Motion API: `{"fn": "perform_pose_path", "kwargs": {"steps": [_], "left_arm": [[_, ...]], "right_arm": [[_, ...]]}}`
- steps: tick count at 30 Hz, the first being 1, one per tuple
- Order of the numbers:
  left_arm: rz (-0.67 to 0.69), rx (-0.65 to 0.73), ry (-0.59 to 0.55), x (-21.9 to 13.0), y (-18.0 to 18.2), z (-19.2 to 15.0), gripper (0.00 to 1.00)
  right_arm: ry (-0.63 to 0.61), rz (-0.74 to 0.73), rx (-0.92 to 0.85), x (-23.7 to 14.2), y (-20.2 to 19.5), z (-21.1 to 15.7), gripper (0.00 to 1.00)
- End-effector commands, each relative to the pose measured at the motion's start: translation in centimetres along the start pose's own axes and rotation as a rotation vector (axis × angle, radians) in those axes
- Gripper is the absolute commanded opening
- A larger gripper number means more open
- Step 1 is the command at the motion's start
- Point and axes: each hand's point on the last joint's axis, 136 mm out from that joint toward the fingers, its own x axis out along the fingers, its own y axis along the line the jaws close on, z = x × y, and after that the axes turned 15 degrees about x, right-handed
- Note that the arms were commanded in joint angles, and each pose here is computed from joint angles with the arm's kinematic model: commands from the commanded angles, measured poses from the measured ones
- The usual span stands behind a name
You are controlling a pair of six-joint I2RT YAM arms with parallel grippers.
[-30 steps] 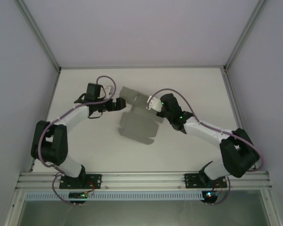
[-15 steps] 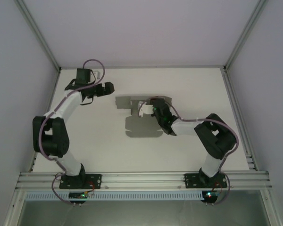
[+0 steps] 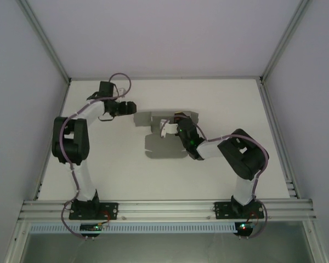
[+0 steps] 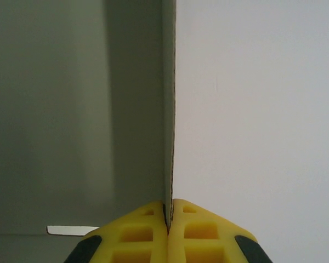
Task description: Assemble paper box
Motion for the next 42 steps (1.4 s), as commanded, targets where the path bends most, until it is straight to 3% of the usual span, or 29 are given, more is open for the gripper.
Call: {"fn": "perform_pose_path", "kwargs": {"steps": [1, 7, 10, 17, 25, 31, 42], "left_arm": [[-0.119, 0.066, -0.004, -0.9, -4.0, -0.6, 0.67], [-0.176, 0.129, -0.021, -1.7, -8.2, -1.8, 0.49], [-0.209, 0.177, -0.037, -1.5, -10.1, -1.9, 0.45], [-0.149, 0.266, -0.085, 0.0, -10.7, -2.4, 0.41], [-0.088, 0.36, -0.224, 1.1, -11.2, -3.1, 0.41], [-0.087, 0.372, -0.351, 1.2, -11.9, -0.9, 0.41], [0.04, 0.404, -0.376, 3.1, -11.3, 0.8, 0.36]], "right_arm": [[0.034, -0.019, 0.03, 0.2, -0.1, -0.4, 0.0], [0.099, -0.027, 0.046, 0.3, 0.2, -1.6, 0.0], [0.101, -0.034, 0.055, 0.3, 0.2, -1.3, 0.0], [0.092, -0.025, 0.05, -0.1, 0.6, -0.7, 0.0], [0.087, -0.008, 0.011, -1.0, 1.5, -0.3, 0.0], [0.088, 0.053, 0.001, -1.6, 2.8, -0.3, 0.0], [0.072, 0.187, 0.002, -2.4, 5.4, 0.4, 0.0]]}}
